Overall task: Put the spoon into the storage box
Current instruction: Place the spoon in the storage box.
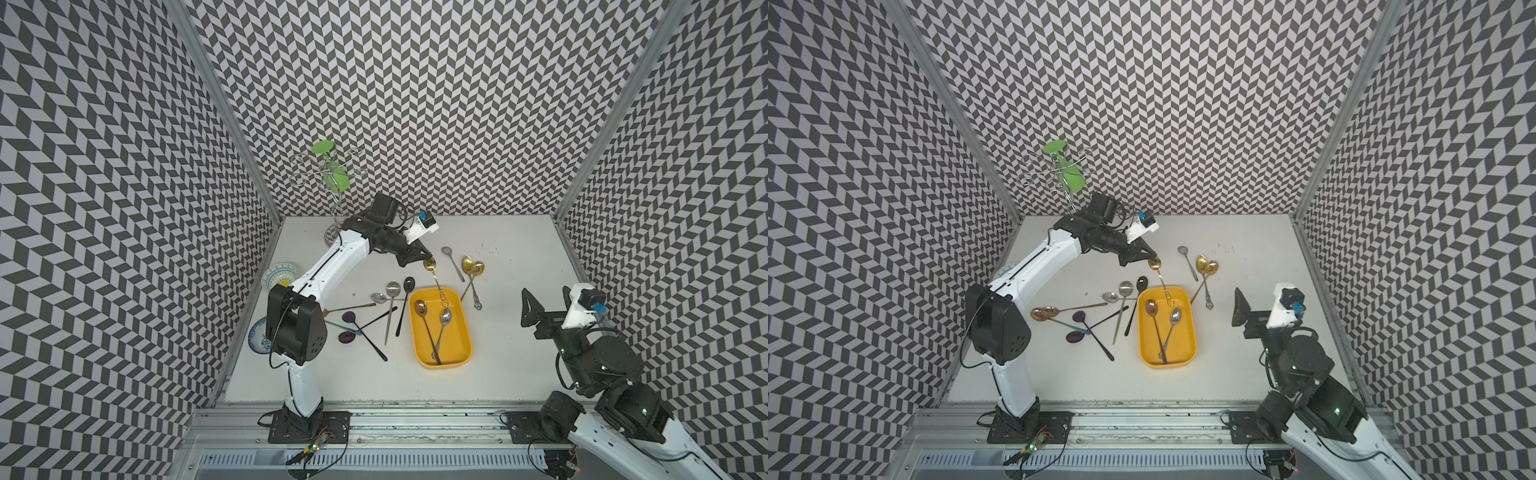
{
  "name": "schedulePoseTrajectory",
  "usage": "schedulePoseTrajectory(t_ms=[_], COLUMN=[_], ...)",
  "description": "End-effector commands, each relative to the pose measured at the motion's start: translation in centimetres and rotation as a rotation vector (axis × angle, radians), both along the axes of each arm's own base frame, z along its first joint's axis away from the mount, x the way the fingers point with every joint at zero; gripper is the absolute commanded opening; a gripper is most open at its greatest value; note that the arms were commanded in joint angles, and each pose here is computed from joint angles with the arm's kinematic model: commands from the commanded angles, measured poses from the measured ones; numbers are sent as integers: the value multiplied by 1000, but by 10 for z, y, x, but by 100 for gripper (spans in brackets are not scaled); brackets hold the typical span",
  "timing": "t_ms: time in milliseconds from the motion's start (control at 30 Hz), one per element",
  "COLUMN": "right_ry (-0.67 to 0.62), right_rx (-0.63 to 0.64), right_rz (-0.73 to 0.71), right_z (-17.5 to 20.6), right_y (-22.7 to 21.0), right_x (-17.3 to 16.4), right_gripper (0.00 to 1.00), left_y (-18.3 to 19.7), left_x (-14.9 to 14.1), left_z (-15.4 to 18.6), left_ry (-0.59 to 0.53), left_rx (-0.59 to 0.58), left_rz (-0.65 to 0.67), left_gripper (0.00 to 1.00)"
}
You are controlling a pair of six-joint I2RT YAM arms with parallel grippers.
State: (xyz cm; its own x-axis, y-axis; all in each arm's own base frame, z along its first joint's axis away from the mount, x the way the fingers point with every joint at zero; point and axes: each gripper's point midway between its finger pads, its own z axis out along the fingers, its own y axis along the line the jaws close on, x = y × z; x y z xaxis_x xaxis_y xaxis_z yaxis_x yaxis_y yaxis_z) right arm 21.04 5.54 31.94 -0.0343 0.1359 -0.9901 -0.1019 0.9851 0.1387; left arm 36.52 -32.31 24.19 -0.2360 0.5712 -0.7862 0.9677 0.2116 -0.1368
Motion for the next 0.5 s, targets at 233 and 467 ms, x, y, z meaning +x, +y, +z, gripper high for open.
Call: schedulePoseTrajectory(t_ms=[233, 467], right_ry=[-51, -50], right_rx=[39, 36], right_rz=[-8, -8], right_z=[12, 11], right_y=[-4, -4], right_x=[-2, -2], right_gripper=[99, 99], left_y=[-26, -30], left_x=[-59, -74], left_z=[-50, -82], left_ry=[73, 45], left_rx=[115, 199], left_rz=[-161, -181], left_gripper=[0, 0])
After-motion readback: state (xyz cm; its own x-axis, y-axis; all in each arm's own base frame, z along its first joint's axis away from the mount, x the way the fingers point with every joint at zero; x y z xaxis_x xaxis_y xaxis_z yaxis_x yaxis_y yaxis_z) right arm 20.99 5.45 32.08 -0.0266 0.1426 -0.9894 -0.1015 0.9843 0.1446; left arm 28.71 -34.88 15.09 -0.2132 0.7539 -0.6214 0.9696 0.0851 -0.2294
